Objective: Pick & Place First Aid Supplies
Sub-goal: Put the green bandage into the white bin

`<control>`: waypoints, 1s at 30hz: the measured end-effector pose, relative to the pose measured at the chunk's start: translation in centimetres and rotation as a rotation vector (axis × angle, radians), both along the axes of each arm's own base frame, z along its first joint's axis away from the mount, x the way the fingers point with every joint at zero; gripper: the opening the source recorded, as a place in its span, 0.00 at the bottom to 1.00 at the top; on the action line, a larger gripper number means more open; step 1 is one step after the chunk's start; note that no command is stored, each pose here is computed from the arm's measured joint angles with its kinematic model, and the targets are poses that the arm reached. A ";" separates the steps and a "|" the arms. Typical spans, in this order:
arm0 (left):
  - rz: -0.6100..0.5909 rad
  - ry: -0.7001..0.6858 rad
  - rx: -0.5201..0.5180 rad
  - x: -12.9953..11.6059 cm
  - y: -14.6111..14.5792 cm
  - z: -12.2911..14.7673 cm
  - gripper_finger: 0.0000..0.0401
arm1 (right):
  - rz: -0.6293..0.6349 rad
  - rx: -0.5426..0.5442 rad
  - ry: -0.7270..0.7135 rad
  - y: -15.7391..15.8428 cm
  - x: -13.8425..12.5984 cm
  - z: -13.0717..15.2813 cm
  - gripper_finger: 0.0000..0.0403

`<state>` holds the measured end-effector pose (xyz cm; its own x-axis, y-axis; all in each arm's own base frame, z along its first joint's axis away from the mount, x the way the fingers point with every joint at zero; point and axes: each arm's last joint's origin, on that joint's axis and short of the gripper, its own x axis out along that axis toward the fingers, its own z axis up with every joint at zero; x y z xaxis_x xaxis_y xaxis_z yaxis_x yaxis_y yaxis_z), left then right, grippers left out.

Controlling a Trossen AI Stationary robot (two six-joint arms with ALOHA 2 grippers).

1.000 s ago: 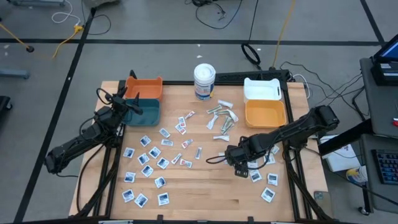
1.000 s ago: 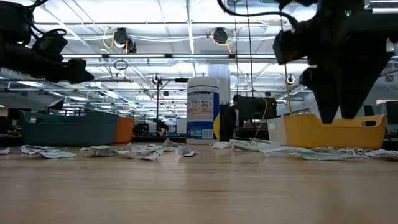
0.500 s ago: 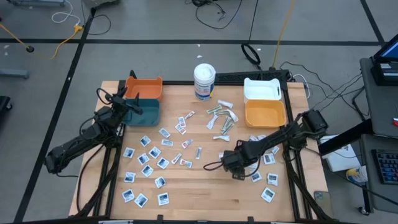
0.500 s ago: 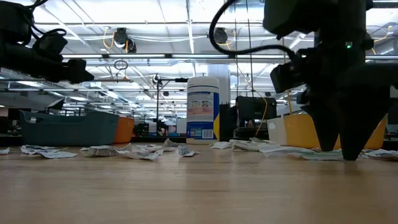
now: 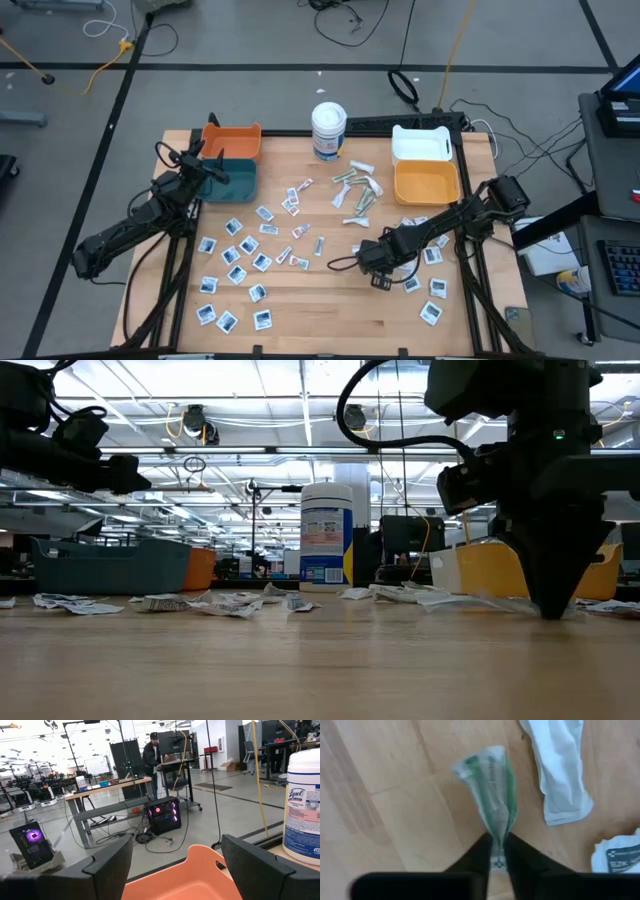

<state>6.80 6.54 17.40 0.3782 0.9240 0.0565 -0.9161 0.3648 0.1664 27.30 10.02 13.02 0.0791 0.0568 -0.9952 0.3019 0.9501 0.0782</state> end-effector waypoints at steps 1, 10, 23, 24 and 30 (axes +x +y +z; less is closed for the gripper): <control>0.000 0.000 0.000 0.0 0.0 0.0 0.77 | -0.001 0.003 -0.006 0.1 0.0 0.1 0.02; 0.000 0.000 0.000 0.0 0.0 0.0 0.77 | 0.013 0.021 -0.042 -0.7 -0.9 4.4 0.01; 0.000 0.000 0.000 0.0 0.0 0.0 0.77 | 0.099 -0.017 0.034 -4.0 -3.8 10.8 0.00; 0.000 0.000 0.000 0.0 0.0 0.0 0.77 | 0.102 -0.017 0.029 -4.2 -3.9 11.1 0.00; 0.000 0.000 0.000 0.0 0.0 0.0 0.77 | 0.025 -0.022 0.009 -6.6 -4.4 12.1 0.00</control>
<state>6.80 6.54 17.40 0.3782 0.9240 0.0568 -0.9162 0.3647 0.1662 22.93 3.44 25.10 0.0687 0.0372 -0.9969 0.2785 0.9589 0.0550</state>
